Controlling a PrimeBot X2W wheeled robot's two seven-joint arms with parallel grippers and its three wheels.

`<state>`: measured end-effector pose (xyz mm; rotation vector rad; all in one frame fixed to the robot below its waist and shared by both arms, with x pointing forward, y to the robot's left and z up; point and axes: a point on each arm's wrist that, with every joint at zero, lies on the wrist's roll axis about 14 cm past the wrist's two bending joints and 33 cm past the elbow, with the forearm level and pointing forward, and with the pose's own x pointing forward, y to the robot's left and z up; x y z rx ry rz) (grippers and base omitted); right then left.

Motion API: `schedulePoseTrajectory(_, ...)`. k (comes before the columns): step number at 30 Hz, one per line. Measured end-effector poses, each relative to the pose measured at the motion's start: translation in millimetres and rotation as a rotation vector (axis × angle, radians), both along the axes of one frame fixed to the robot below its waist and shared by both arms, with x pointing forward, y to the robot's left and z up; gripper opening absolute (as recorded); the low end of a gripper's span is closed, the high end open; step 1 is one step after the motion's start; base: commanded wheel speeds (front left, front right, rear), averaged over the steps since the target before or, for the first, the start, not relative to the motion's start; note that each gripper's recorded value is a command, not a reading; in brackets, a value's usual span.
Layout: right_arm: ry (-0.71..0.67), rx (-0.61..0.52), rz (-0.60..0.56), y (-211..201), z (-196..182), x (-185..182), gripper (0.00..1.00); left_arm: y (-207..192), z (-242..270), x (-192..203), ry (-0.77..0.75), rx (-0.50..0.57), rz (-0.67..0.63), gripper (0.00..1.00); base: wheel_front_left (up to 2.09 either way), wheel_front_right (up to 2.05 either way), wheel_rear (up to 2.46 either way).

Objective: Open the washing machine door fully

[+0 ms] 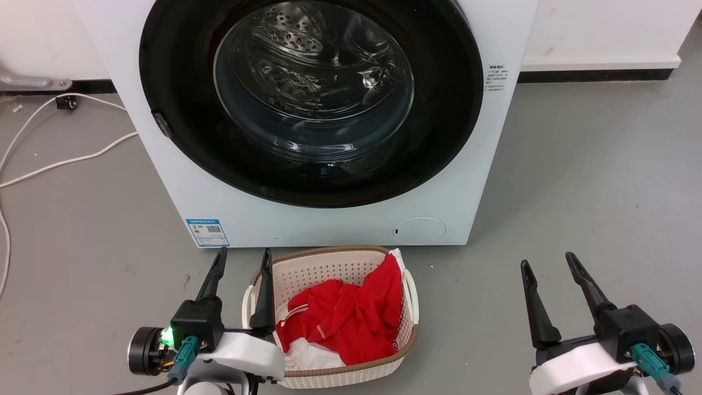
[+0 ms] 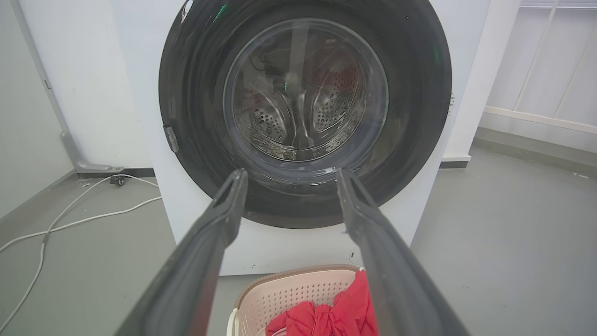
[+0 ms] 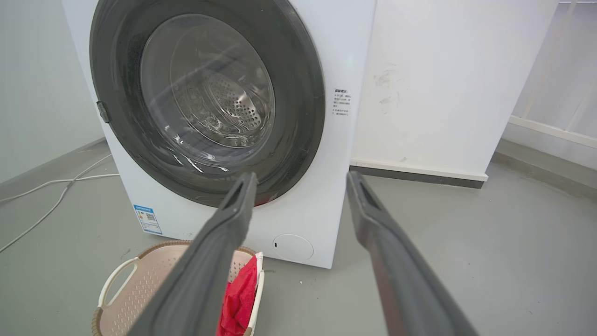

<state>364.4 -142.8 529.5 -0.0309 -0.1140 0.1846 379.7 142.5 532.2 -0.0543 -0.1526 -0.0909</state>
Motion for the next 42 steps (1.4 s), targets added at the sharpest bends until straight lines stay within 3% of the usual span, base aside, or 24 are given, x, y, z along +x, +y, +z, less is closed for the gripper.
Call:
schedulePoseTrajectory(7, 0.004, 0.006, 0.000, 0, -1, 0, 1.00, 0, -1, 0, 0.002, 0.001, 0.001, 1.00, 0.00, 0.00, 0.00)
schedulePoseTrajectory(8, 0.007, 0.013, -0.001, 0, -2, 0, 0.64, 0, -1, 0, 0.003, 0.001, 0.001, 1.00, 0.00, 0.00, 0.00)
schedulePoseTrajectory(9, 0.009, 0.018, -0.002, -1, -3, 0, 0.64, 0, -1, 0, 0.003, 0.001, 0.000, 1.00, 0.00, 0.00, 0.00)
schedulePoseTrajectory(11, 0.012, 0.023, -0.002, -1, -3, 0, 0.00, 0, -1, 0, 0.004, 0.000, 0.001, 1.00, 0.00, 0.00, 0.00)
schedulePoseTrajectory(15, 0.021, 0.080, -0.010, -3, -4, 0, 0.00, 0, -1, 0, 0.004, -0.001, 0.001, 1.00, 0.00, 0.00, 0.00)
schedulePoseTrajectory(19, 0.040, 0.240, -0.031, -10, -6, 0, 0.00, 1, -1, 0, 0.004, -0.001, 0.002, 1.00, 0.00, 0.00, 0.00)
schedulePoseTrajectory(25, 0.061, 0.652, -0.092, -27, -11, 1, 0.00, 0, -1, -1, 0.004, -0.006, 0.000, 1.00, 0.00, 0.00, 0.00)
schedulePoseTrajectory(31, 0.061, 1.209, -0.153, -46, -12, 9, 0.00, 0, -3, -1, 0.011, -0.007, -0.003, 1.00, 0.00, 0.00, 0.00)
schedulePoseTrajectory(34, 0.038, 1.420, -0.187, -59, -12, 14, 0.00, 0, -5, 0, 0.015, -0.007, -0.003, 1.00, 0.00, 0.00, 0.00)
schedulePoseTrajectory(42, -0.019, 1.684, -0.203, -97, -2, 43, 0.00, 1, -12, 6, 0.034, -0.007, 0.002, 1.00, 0.00, 0.00, 0.00)
